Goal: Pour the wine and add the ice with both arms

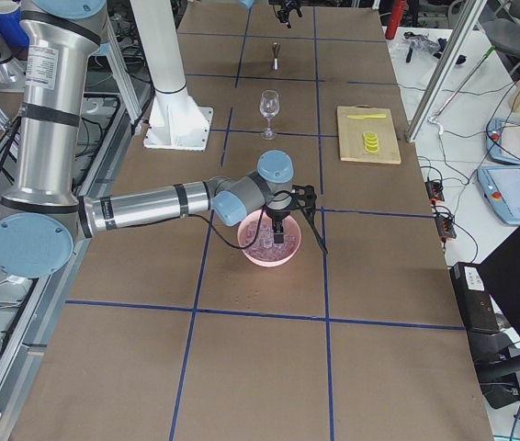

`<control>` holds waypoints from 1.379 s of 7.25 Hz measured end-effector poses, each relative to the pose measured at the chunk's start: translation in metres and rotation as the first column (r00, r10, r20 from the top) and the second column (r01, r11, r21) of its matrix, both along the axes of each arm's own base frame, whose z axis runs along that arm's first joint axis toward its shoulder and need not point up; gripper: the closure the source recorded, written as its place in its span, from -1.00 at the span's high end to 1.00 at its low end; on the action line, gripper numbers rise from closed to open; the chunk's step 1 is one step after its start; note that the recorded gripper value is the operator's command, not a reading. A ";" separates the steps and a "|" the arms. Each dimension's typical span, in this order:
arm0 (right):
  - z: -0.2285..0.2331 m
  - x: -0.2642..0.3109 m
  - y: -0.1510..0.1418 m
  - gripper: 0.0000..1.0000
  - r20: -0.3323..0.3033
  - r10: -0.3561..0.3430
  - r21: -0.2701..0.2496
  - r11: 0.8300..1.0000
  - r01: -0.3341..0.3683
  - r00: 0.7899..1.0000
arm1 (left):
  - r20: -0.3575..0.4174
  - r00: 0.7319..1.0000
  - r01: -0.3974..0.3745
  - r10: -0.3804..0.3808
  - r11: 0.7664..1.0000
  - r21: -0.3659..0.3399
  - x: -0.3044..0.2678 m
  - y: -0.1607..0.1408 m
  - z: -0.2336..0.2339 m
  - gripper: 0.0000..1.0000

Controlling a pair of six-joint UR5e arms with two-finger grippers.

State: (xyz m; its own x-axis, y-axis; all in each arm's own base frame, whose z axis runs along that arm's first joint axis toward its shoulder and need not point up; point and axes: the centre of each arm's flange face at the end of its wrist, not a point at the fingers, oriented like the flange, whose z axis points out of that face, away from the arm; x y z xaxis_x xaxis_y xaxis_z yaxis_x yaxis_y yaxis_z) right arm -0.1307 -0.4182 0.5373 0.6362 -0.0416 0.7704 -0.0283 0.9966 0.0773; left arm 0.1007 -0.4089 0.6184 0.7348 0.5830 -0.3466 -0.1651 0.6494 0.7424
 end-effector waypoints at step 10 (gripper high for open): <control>0.032 -0.048 0.018 -0.20 -0.110 -0.047 0.005 0.999 0.048 0.993 | -0.063 0.995 0.072 -0.076 0.996 -0.062 -0.002 -0.001 -0.007 1.00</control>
